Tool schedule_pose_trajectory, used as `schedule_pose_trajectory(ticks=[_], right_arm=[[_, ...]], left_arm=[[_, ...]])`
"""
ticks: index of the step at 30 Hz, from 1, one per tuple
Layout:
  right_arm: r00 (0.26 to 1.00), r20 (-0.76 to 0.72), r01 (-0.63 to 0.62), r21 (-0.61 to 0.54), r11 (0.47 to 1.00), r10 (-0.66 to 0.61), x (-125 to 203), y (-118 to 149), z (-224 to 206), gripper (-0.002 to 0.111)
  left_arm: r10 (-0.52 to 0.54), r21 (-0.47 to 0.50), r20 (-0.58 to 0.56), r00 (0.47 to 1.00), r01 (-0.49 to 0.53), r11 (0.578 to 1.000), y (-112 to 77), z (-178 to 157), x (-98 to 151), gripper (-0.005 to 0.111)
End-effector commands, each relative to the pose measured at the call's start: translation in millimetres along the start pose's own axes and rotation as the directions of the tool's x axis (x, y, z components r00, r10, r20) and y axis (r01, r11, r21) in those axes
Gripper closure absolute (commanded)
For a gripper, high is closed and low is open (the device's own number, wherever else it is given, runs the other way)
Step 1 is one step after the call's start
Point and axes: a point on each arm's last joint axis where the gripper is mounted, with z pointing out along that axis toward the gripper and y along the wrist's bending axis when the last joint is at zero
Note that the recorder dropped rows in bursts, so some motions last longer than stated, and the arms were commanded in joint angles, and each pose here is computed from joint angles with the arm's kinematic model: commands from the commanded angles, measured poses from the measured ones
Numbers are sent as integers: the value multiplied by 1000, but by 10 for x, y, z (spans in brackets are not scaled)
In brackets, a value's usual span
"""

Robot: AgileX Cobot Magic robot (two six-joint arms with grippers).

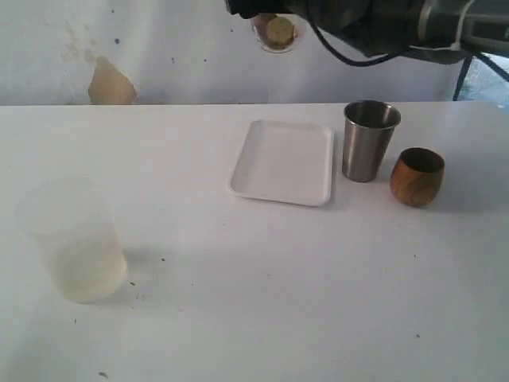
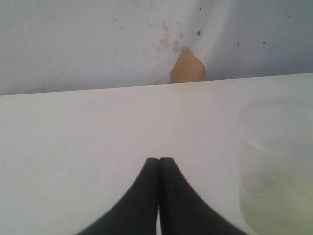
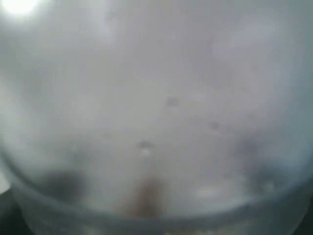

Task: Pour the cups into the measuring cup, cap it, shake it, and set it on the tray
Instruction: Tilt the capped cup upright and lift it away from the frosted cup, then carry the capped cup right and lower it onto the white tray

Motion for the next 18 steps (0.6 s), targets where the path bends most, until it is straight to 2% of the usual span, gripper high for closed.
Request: schedule_pose_trajectory(ticks=[1, 6, 10, 15, 18], right_arm=[[990, 2, -140, 100, 985, 140, 168, -330, -42, 108], [989, -67, -123, 136, 983, 133, 537, -497, -98, 108], [986, -33, -157, 150, 976, 164, 770, -521, -146, 108], [955, -20, -294, 77, 953, 296, 1270, -414, -37, 108], [953, -32, -302, -9, 953, 301, 1557, -287, 51, 108]], left_arm=[[-9, 4, 2, 1000, 9, 1000, -3, 2, -3, 107], [-9, 4, 2, 1000, 9, 1000, -3, 2, -3, 107], [-9, 4, 2, 1000, 9, 1000, -3, 2, -3, 107], [-9, 4, 2, 1000, 9, 1000, -3, 2, -3, 107], [-9, 4, 2, 1000, 9, 1000, -3, 2, -3, 107]])
